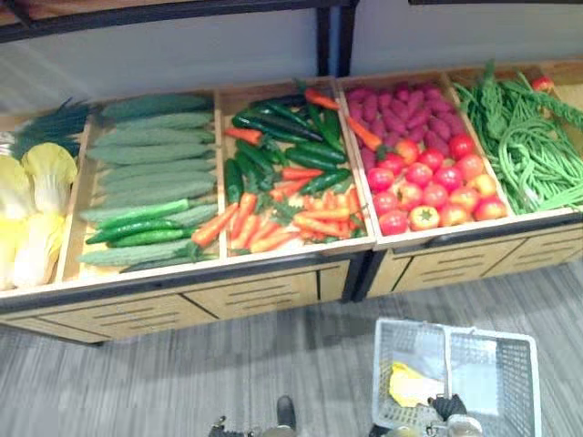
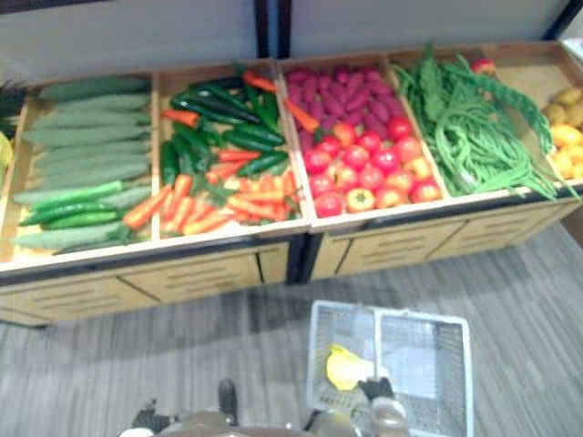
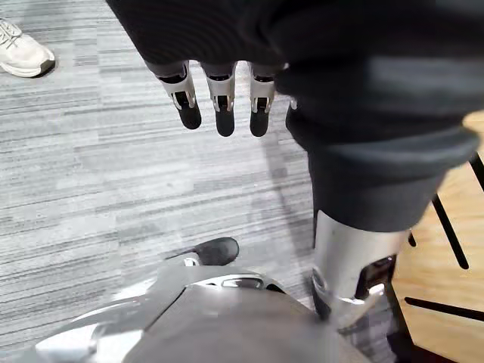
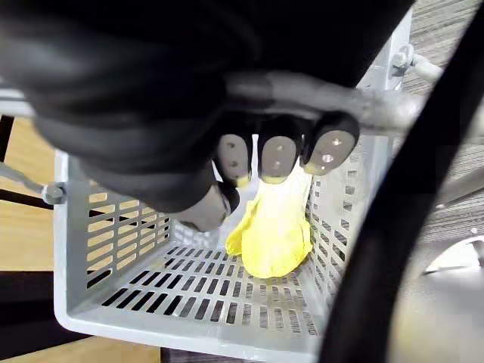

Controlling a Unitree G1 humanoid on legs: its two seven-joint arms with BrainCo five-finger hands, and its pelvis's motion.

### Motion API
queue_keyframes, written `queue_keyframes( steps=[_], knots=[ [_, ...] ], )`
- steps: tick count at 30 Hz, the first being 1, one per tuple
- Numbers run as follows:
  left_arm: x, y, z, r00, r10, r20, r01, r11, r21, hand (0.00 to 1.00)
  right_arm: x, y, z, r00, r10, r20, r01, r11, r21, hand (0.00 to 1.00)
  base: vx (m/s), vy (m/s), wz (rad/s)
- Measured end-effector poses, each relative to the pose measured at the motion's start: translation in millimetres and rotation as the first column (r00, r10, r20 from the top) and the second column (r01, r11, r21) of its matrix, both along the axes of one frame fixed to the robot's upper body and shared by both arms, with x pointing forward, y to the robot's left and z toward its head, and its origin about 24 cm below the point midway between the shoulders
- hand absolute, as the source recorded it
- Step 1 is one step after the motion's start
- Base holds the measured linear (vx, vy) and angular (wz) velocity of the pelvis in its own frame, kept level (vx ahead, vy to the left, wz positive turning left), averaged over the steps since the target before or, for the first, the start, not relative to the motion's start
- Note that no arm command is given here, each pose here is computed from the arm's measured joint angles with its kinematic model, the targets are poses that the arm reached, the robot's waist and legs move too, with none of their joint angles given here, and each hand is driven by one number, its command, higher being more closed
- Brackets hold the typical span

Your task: Pick vegetable in the basket

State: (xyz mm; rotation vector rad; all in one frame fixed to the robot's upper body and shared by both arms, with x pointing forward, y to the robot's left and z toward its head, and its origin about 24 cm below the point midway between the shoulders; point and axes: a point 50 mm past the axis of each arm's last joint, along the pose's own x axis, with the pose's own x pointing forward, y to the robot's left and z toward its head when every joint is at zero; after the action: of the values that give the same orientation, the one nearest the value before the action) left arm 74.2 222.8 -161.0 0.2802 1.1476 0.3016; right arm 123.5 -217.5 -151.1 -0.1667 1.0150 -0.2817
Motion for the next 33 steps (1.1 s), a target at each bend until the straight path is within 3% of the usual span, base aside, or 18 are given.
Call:
queue_keyframes(
  steps=[12,18,22,24,29,33],
  knots=[
    [-4.3,3.3,-0.5,0.999,0.051,-0.007,-0.051,0.999,0.006,0.0,-4.8,3.1,-2.6,1.0,-0.013,-0.013,0.013,1.0,0.019,1.0,0.0,-0.006,-0.09],
    [-4.8,8.8,1.8,0.976,0.216,0.031,-0.218,0.974,0.065,0.0,-10.9,1.1,-3.6,0.998,-0.067,-0.007,0.067,0.997,0.034,1.0,-0.01,0.014,-0.09],
    [19.8,16.4,16.6,0.947,0.262,0.188,-0.287,0.95,0.12,0.0,-19.1,1.1,-5.0,0.998,-0.06,-0.01,0.06,0.998,0.025,1.0,-0.02,0.005,-0.06],
    [38.7,19.9,30.6,0.914,0.265,0.308,-0.319,0.937,0.14,0.0,-18.9,1.2,-4.2,0.999,-0.05,-0.001,0.05,0.999,0.014,1.0,-0.02,0.001,-0.15],
    [94.5,27.2,92.7,0.723,0.208,0.659,-0.418,0.891,0.177,0.0,-18.2,1.7,-1.8,0.999,-0.022,0.028,0.022,1.0,-0.008,1.0,0.03,-0.007,-0.15],
    [120.4,30.8,137.2,0.601,0.056,0.797,-0.43,0.864,0.264,0.0,-18.8,-0.5,-0.4,0.999,-0.023,0.038,0.024,1.0,-0.017,1.0,0.06,-0.01,-0.06]
  ],
)
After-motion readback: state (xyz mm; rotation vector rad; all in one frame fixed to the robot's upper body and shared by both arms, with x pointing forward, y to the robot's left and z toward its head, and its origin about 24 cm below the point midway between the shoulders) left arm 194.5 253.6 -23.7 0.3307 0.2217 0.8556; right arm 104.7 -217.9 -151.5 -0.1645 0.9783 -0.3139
